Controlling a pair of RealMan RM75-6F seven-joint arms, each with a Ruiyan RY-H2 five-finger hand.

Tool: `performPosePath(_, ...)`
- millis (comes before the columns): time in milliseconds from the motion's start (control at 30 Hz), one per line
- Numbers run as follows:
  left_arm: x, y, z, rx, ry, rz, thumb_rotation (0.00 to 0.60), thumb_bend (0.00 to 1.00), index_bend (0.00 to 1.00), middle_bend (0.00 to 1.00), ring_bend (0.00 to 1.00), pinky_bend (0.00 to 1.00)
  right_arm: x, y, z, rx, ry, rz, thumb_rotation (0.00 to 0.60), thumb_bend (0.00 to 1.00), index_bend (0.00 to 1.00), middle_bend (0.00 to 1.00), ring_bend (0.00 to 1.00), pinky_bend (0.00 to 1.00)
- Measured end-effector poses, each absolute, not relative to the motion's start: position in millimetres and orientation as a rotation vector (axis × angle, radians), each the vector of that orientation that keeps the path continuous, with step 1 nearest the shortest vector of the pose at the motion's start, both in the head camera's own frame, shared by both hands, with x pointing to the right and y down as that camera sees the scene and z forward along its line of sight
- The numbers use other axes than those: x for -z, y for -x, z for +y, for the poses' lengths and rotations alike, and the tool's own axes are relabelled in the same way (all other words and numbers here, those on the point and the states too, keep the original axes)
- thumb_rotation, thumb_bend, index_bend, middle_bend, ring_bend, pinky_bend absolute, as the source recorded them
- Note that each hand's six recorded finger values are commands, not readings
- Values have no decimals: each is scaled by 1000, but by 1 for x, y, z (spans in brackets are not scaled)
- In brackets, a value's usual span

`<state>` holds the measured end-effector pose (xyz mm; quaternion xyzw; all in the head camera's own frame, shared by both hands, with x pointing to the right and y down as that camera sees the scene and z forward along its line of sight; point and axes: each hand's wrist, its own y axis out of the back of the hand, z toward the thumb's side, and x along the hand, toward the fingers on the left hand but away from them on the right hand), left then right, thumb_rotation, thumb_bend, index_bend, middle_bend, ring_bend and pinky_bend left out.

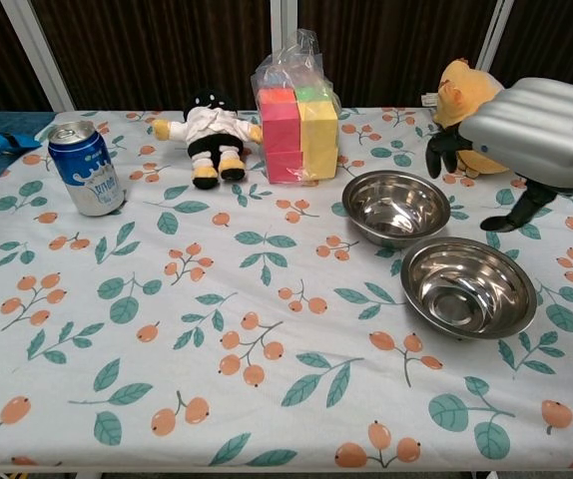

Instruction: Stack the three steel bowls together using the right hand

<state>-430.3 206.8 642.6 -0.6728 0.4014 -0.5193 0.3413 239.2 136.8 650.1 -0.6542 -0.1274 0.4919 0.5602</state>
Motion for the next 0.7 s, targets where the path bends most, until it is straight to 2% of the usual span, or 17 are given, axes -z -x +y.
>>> performPosePath(133,-643,431,208,1357,1751,1045,600,128,315,314,245,313,-636,-264,168,-1223,1546,-228,600,78,350,388,803,785)
performPosePath(267,-642,428,209,1349,1753,1038,600,127,315,314,245,313,-641,-285,200,-1293,1575,-155,600,85,366,389,802,785)
performPosePath(700,-640,425,205,1341,1742,1035,600,131,315,314,245,313,-678,-270,220,-1241,1646,-106,600,102,404,416,802,785)
